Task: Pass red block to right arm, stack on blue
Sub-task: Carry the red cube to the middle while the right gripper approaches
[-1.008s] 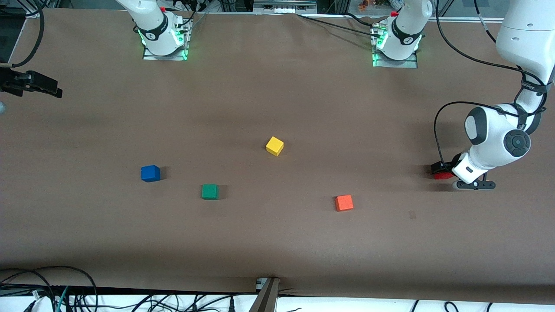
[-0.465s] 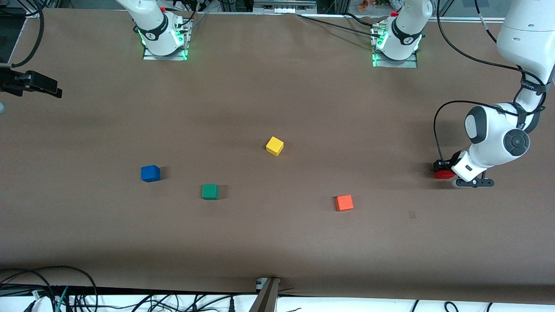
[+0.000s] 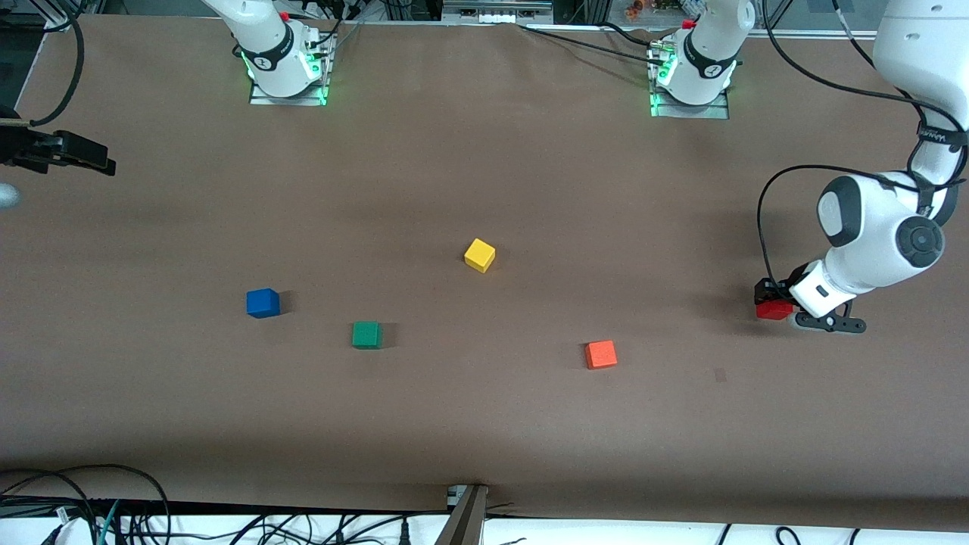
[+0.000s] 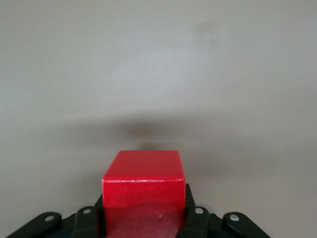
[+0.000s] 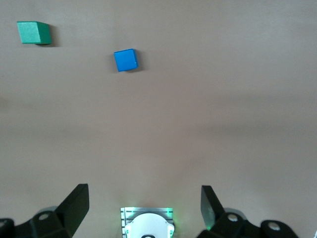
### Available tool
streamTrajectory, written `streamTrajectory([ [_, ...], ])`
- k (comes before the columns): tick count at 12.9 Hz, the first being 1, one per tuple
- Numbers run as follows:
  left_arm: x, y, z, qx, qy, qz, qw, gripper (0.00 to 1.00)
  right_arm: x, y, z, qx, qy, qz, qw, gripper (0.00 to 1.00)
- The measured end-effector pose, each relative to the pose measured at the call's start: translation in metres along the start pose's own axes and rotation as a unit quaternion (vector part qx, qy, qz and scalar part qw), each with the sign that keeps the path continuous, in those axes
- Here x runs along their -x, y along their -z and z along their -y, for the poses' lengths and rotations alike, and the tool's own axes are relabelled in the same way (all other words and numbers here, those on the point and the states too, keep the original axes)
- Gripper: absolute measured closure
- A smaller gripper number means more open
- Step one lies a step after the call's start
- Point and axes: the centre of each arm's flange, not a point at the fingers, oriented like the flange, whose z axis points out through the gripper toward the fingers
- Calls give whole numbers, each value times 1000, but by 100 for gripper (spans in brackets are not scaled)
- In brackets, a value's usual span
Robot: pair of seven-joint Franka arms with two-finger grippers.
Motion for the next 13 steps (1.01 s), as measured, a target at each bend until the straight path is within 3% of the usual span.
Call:
streamTrajectory([
  [4, -15, 14, -39, 93, -104, -30, 990, 44, -14, -19, 12, -31, 10, 18, 999, 0],
  [7, -22, 3, -88, 176, -179, -65, 966, 44, -27, -39, 19, -51, 15, 36, 998, 0],
  [9, -26, -5, -124, 225, -215, -86, 946, 44, -43, -63, 27, -80, 23, 59, 995, 0],
  [11, -28, -24, -176, 283, -254, -101, 919, 44, -65, -99, 45, -148, 30, 88, 985, 0],
  [13, -41, -35, -216, 334, -307, -146, 879, 44, -90, -137, 65, -233, 28, 113, 965, 0],
])
